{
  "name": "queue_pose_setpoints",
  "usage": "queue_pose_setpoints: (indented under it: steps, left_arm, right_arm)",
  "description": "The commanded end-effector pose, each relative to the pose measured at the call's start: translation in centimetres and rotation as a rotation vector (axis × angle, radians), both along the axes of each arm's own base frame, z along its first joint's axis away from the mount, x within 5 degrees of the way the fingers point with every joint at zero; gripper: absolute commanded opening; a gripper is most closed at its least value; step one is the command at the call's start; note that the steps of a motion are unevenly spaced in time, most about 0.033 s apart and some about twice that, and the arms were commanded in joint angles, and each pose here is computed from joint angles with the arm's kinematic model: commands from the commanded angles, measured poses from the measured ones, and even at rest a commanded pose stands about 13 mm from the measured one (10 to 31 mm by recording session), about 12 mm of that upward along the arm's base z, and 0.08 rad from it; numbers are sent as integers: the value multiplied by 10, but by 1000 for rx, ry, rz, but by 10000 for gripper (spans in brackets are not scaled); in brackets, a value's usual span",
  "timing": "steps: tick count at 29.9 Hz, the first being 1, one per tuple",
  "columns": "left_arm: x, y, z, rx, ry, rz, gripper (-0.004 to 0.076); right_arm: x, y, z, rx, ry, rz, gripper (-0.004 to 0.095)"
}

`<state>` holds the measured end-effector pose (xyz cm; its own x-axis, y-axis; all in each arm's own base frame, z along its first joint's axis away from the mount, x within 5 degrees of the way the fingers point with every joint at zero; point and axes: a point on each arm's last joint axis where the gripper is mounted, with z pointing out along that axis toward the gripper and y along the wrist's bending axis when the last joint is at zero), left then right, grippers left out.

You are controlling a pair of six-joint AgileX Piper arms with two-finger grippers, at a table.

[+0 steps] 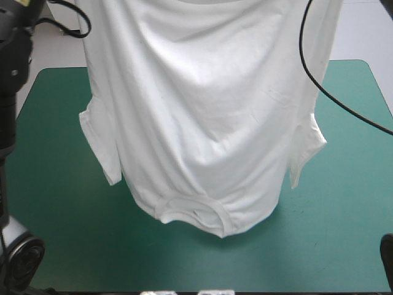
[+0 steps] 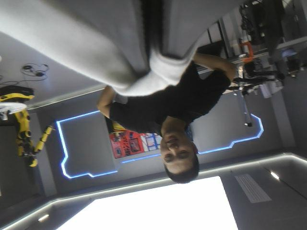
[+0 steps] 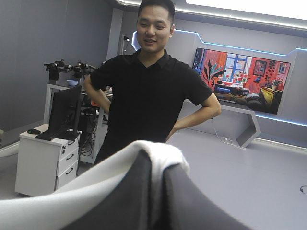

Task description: Fold the cloth

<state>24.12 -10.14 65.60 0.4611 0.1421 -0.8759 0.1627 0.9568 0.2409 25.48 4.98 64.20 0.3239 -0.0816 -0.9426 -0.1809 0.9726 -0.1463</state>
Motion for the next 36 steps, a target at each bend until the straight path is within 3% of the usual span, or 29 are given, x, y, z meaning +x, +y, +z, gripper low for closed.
queue_pose_setpoints:
  steps: [1,9,14,18,25,30,36]
  left_arm:
    - [-3,0,15,-47,-221,2,-9]
    - [27,9,9,-120,-268,-26,-8]
    - [41,7,-3,-98,-160,0,-8]
    - [88,0,-48,-104,109,1,-8]
    - [148,-9,-150,-39,501,31,-9]
    - [146,-2,-212,1,783,69,-9]
    - [111,8,-281,66,1073,100,-9]
  right_arm:
    - [0,-3,18,20,-233,-38,-17]
    - [4,-3,21,19,-323,-56,-17]
    - [19,1,8,16,-193,-25,-17]
    - [57,10,-26,48,46,18,-17]
    - [130,25,-125,-2,488,43,-17]
    - [146,27,-208,-7,793,55,-17]
    - [126,27,-292,-41,1127,68,-17]
